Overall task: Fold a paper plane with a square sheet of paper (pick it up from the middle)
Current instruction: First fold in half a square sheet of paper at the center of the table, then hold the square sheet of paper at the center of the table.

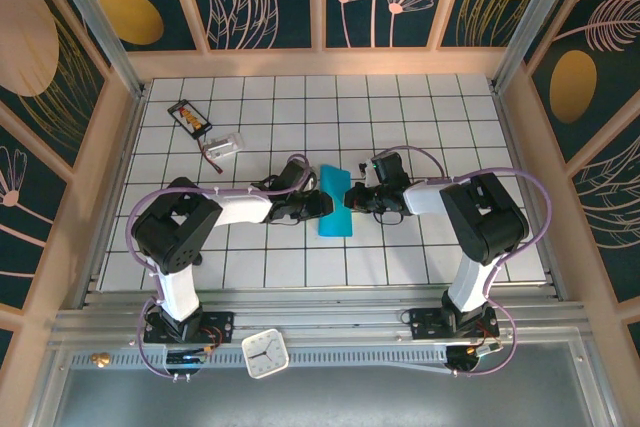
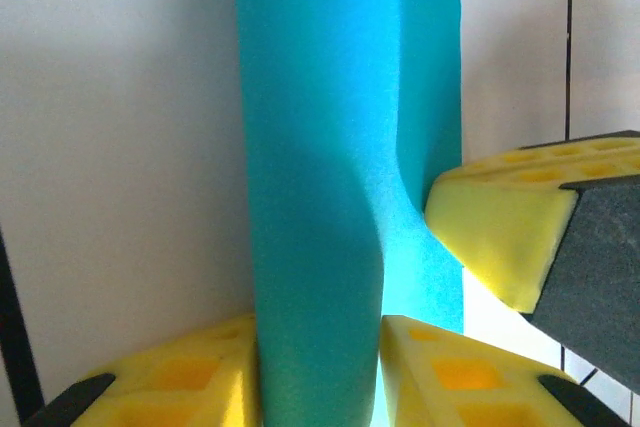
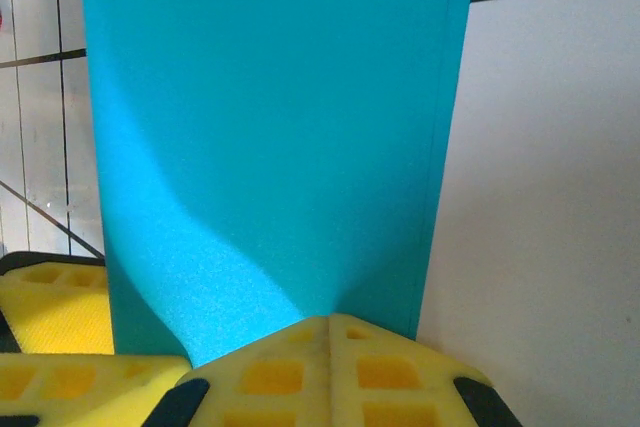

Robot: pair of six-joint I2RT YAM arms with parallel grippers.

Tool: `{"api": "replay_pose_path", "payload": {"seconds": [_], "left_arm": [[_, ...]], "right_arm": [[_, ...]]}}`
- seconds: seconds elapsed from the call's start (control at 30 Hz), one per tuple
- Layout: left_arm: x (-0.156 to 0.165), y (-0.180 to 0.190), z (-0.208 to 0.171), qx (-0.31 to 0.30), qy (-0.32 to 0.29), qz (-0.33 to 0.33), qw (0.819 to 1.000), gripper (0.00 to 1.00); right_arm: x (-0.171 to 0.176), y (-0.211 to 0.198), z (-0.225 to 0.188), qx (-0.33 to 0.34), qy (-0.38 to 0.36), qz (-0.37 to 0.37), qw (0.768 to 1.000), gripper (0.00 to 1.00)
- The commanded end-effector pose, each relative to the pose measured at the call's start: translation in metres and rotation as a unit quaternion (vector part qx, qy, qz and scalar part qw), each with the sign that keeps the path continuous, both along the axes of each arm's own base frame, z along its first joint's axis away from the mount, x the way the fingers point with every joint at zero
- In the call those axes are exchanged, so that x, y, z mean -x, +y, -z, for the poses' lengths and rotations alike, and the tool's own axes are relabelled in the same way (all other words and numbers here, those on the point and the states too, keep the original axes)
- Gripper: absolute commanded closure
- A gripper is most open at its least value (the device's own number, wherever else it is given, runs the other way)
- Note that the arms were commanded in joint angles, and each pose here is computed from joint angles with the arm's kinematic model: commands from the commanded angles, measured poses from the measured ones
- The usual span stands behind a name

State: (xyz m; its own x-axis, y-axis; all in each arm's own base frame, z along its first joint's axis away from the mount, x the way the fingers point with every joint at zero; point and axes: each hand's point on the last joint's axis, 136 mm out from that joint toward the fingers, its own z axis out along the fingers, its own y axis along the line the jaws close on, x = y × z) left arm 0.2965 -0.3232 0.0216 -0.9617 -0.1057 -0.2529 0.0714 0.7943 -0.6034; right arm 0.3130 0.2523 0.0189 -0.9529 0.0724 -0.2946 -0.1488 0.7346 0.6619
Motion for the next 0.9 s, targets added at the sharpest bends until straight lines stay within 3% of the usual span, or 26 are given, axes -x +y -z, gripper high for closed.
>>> {"api": "replay_pose_path", "payload": {"seconds": [0.0, 0.5, 0.87], "left_arm": [[0.026, 0.006, 0.020, -0.027, 0.049, 0.019, 0.998, 0.68], [0.026, 0.006, 0.024, -0.029, 0.052, 0.021, 0.998, 0.71], [0.027, 0.007, 0.027, -0.034, 0.053, 0.021, 0.998, 0.71]], "right_arm": [[0.003, -0.004, 0.013, 0.021, 0.017, 0.008, 1.000, 0.94], [-0.010, 0.011, -0.030, -0.022, -0.019, -0.005, 1.000, 0.90], [-0.011, 0.013, -0.021, -0.022, -0.012, -0.008, 1.000, 0.91]]}}
